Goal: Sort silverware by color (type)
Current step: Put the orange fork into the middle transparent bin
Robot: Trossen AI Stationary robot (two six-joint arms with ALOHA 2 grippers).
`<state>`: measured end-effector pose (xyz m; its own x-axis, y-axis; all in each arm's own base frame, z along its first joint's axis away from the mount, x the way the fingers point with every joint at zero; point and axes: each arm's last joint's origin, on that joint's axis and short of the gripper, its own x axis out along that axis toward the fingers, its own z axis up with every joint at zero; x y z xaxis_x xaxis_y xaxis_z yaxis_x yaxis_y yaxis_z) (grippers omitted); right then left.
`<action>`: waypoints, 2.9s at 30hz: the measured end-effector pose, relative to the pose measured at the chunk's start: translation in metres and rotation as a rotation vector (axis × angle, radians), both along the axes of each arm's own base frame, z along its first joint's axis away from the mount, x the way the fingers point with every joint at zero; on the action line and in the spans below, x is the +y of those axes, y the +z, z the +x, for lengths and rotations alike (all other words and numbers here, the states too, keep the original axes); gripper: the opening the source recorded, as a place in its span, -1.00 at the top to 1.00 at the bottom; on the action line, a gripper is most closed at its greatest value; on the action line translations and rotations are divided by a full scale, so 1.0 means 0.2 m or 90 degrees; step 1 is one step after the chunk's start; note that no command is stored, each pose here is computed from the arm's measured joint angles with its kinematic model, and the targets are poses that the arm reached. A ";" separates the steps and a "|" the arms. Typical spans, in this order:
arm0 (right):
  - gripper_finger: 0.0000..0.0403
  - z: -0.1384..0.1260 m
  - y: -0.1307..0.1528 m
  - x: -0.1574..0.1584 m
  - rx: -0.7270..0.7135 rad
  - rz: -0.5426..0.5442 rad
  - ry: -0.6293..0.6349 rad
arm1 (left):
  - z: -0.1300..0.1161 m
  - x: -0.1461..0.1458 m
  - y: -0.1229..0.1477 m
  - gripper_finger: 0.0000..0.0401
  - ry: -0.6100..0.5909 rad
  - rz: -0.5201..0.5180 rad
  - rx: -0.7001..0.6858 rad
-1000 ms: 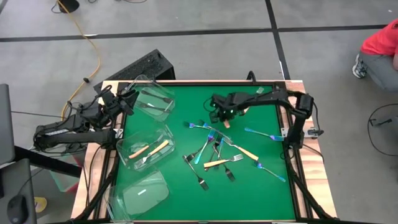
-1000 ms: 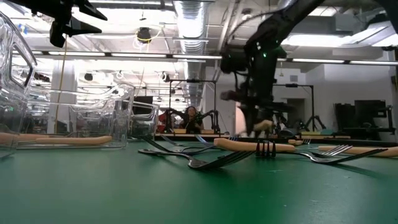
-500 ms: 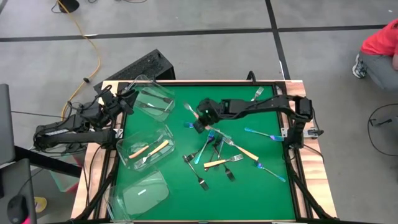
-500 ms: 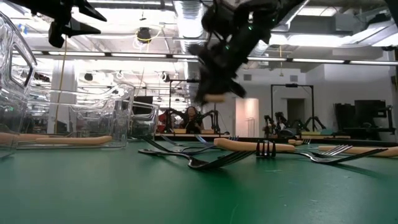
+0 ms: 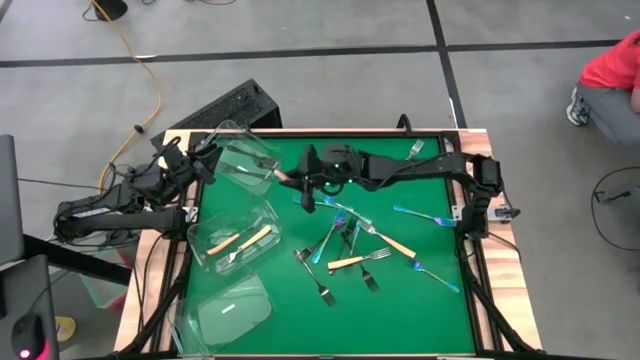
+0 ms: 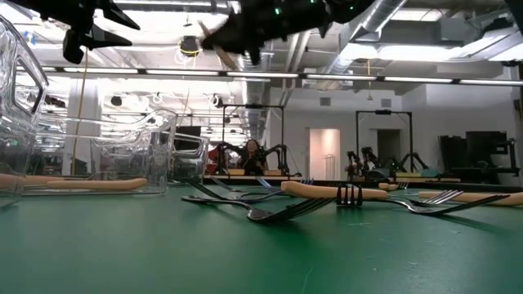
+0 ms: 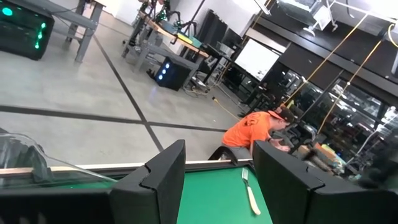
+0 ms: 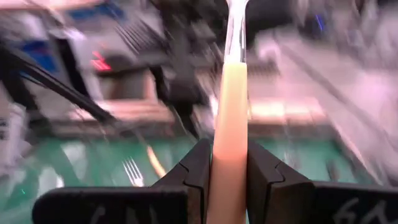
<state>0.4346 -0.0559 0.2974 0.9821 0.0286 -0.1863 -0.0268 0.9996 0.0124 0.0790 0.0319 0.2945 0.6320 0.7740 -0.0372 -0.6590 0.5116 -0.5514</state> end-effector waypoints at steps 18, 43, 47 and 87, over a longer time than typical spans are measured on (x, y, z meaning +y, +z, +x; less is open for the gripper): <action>0.63 0.33 0.01 0.09 -0.123 -0.078 0.195 | 0.00 0.00 0.00 0.14 0.008 0.000 0.002; 0.63 0.72 -0.50 0.17 0.073 -0.009 0.347 | 0.00 0.00 -0.01 0.14 0.012 0.000 0.015; 0.63 0.71 -0.55 0.19 0.117 -0.022 0.334 | 0.00 0.00 -0.01 0.14 0.012 -0.001 0.017; 0.52 0.70 -0.61 0.25 0.194 -0.253 0.226 | -0.01 0.01 -0.01 0.14 0.031 0.001 0.018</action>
